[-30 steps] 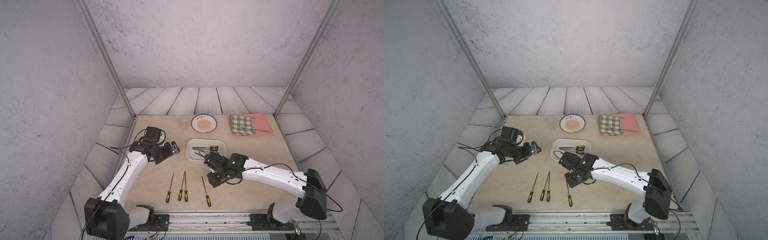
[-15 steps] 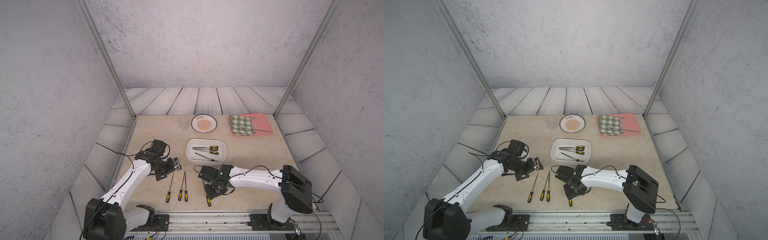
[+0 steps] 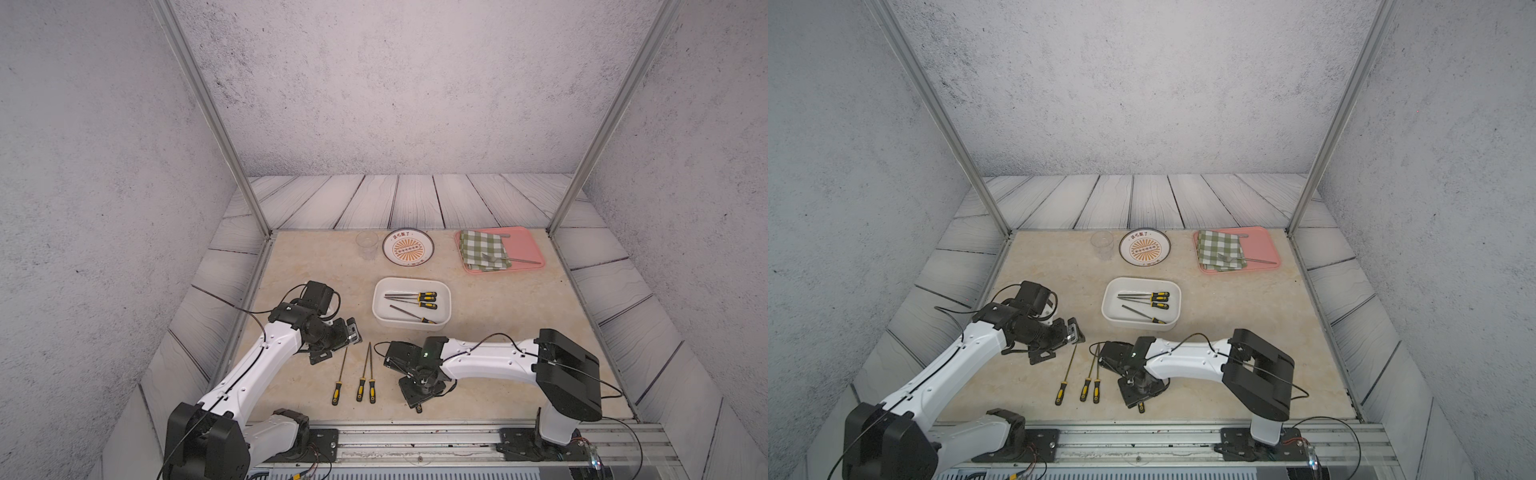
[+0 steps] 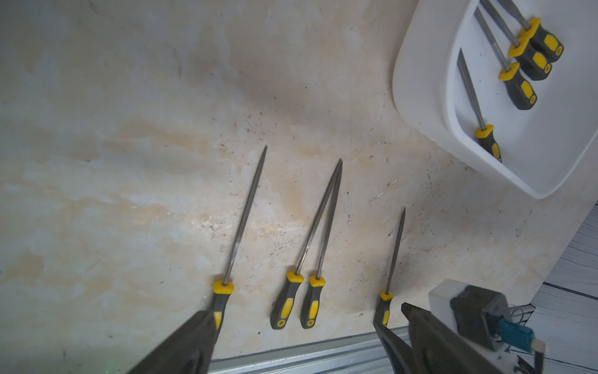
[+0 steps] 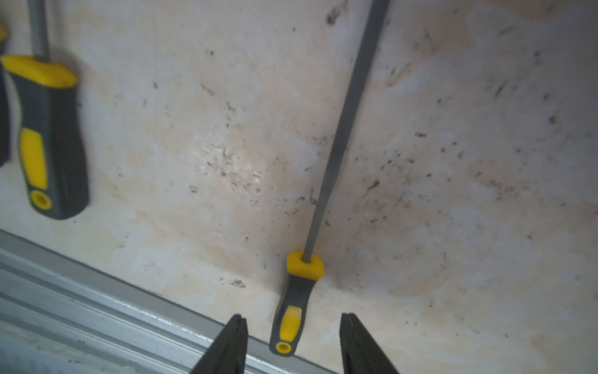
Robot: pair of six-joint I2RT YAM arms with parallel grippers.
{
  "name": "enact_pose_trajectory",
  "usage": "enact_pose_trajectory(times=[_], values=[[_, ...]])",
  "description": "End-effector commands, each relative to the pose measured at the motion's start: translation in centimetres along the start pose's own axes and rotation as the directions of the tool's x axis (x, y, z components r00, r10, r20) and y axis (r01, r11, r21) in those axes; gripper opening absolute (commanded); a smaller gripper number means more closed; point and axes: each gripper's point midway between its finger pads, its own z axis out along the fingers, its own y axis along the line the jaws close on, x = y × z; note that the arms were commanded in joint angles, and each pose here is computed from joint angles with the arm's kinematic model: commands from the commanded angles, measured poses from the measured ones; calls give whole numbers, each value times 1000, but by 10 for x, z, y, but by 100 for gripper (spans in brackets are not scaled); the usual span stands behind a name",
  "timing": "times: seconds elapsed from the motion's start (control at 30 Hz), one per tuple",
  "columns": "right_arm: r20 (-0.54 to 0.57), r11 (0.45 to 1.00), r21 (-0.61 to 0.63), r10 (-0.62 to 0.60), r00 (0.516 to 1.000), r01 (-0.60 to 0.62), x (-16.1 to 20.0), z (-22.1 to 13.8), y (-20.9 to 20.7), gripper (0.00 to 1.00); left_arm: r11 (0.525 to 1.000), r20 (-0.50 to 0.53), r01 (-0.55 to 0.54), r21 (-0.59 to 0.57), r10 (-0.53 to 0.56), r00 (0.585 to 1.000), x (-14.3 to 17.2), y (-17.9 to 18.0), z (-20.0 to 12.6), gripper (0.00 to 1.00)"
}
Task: Put the file tool into the storage box
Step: Pick up the file tool from the center of the board.
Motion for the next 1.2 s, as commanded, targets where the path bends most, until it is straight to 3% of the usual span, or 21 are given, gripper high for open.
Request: enact_pose_trajectory(times=[0.0,0.37,0.57,0.63,0.87,1.03,1.17], values=[[-27,999,45,12,1000,-11,3,2,-4,50,1000,-1,-22,-12,22,1000,0,-1,-2,98],[-94,998,63,32,995,-26,8,23,-2,47,999,-13,-36,10,36,999,-7,-11,1,98],[-100,995,92,35,994,-25,9,22,-7,31,999,11,-35,16,35,999,-13,-16,-4,98],[-72,994,105,25,997,-17,6,15,-10,20,999,31,-38,10,37,999,-18,-18,-9,98],[66,988,139,-83,994,73,-12,-26,-19,9,996,135,-37,77,26,990,-40,-45,-39,98],[195,971,176,-193,962,160,-36,-87,-24,9,995,191,-57,85,40,981,-54,-58,-61,98],[310,956,168,-282,908,240,-62,-141,-30,12,990,224,-78,114,51,973,-60,-68,-74,98]])
